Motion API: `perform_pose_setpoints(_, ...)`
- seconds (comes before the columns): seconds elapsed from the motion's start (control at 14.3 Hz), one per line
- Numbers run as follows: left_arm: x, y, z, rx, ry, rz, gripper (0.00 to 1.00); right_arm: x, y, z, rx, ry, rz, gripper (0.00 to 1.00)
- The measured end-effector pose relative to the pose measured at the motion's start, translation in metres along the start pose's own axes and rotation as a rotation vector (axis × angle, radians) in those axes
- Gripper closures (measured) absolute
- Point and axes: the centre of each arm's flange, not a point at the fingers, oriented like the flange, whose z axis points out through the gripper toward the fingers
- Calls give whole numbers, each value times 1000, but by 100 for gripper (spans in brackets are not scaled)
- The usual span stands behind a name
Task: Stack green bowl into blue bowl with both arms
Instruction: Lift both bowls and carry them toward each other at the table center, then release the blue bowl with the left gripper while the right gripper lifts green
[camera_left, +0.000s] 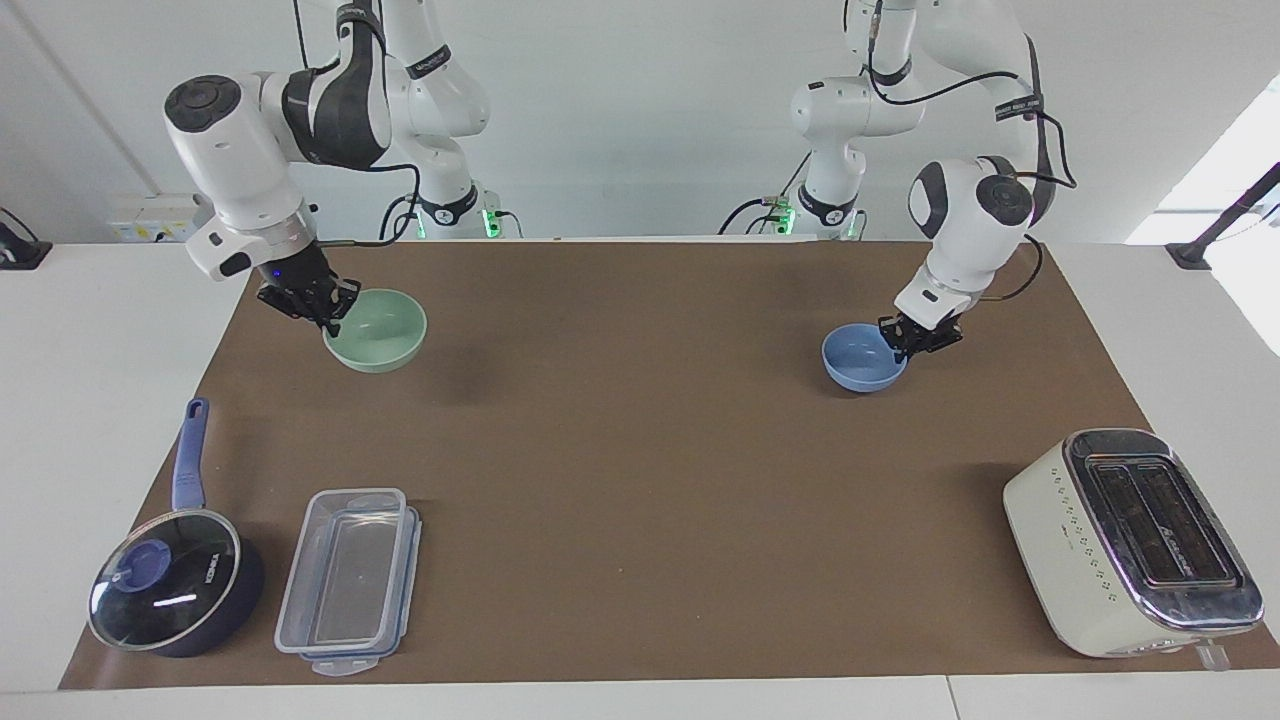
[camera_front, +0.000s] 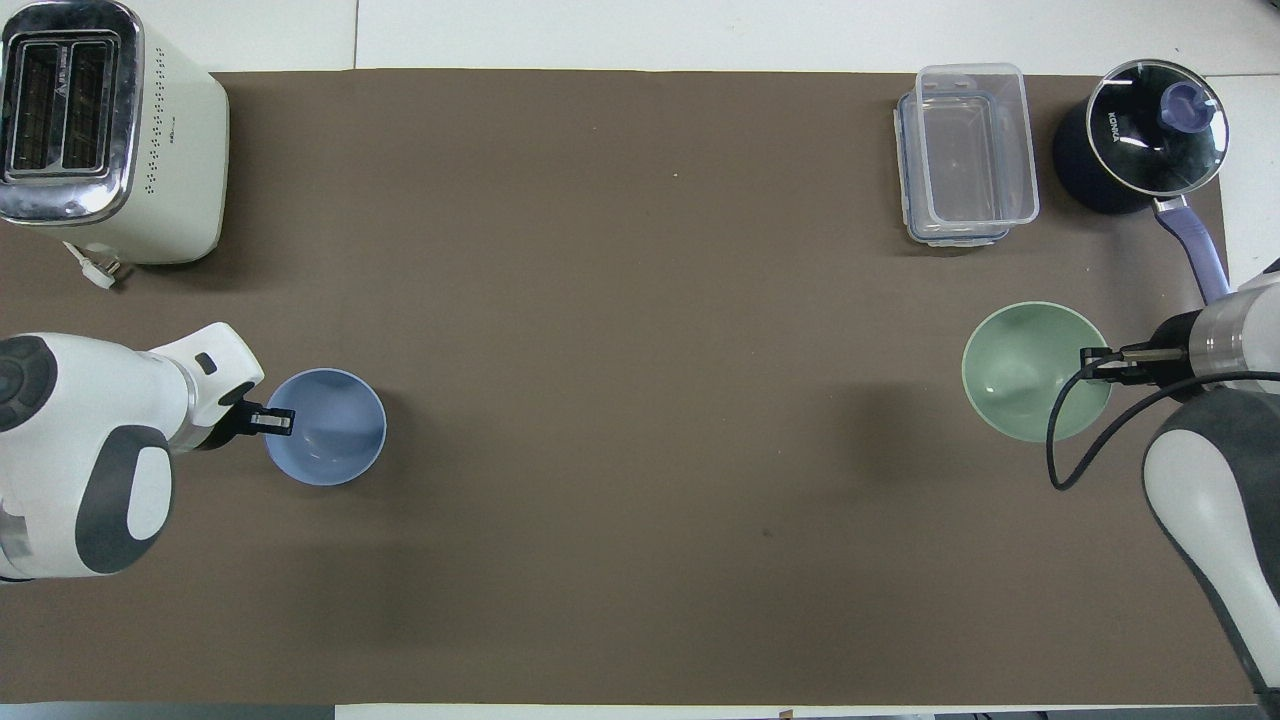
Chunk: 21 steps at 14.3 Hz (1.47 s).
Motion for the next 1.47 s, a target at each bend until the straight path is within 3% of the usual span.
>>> perform_pose_setpoints(0.14, 38, 29, -46, -27, -47, -51, 95, 3, -24, -17, 1, 3, 17, 95)
perform_pose_setpoints(0.28, 64, 104, -78, -70, -50, -112, 95, 7, -46, -32, 2, 1, 33, 95)
perform_pose_setpoints(0.42, 59, 201, -75, -95, -61, -170, 95, 12, -67, -46, 3, -10, 45, 95)
perform_pose_setpoints(0.63, 28, 324, -40, -119, -73, -206, 95, 12, -93, -53, 2, -22, 39, 95)
perform_pose_setpoints(0.91, 24, 365, 23, -127, -110, -209, 95, 7, -118, -55, 79, -38, 36, 95)
perform_pose_setpoints(1.12, 25, 371, 32, -130, -105, -205, 95, 5, -130, -55, 95, -43, 25, 95)
perform_pose_setpoints(1.19, 26, 371, 32, -131, -104, -206, 88, 3, -135, -55, 95, -44, 24, 95)
perform_pose_setpoints(1.47, 37, 344, 3, -134, -105, -227, 43, -1, -156, -51, 99, -29, 11, 95)
